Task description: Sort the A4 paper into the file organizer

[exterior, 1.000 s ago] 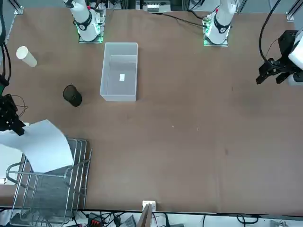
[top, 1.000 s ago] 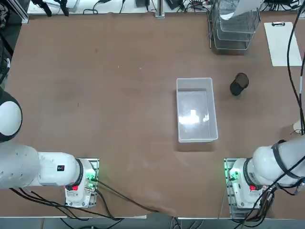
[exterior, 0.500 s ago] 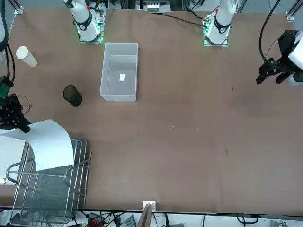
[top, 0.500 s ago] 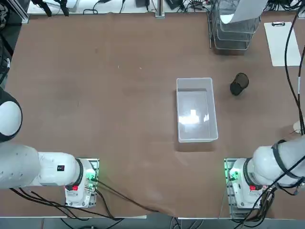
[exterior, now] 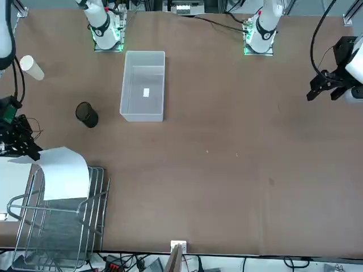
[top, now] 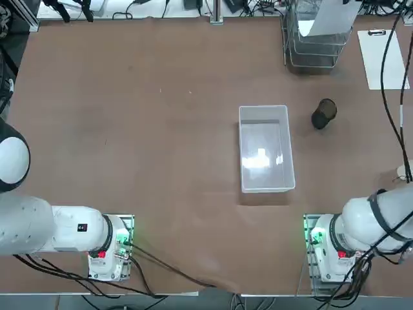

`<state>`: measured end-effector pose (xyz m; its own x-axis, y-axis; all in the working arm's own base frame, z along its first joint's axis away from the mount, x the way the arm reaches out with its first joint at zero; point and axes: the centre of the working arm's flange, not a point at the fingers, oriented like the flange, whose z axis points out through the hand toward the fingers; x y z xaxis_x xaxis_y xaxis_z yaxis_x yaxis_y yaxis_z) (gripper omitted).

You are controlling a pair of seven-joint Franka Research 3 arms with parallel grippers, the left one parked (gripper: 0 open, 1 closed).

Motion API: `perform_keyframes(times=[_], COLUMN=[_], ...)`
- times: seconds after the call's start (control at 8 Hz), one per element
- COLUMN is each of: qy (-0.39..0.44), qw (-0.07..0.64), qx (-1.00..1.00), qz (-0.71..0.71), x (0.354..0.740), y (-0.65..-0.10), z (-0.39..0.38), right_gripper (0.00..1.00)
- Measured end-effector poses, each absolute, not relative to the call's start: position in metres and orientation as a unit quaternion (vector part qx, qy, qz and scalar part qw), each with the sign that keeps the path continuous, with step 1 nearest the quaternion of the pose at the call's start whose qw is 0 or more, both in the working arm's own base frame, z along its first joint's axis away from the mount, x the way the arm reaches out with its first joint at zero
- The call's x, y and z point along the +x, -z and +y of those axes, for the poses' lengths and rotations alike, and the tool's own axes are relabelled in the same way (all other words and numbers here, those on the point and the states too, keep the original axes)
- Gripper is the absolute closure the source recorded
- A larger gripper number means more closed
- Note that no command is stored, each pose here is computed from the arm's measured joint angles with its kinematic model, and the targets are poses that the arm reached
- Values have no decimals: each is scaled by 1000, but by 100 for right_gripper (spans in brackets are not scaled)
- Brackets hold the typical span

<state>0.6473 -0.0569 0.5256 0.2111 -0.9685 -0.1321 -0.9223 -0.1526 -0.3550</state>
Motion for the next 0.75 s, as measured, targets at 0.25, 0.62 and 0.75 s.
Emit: perform_keyframes(times=[0.25, 0.62, 0.75], qy=[66, 81, 88], qw=[183, 191, 195], qx=[-751, -733, -730], qz=[631, 647, 649], x=[647, 647, 648], y=[-517, -504, -504], z=[-58, -60, -61], right_gripper=[99, 99, 99])
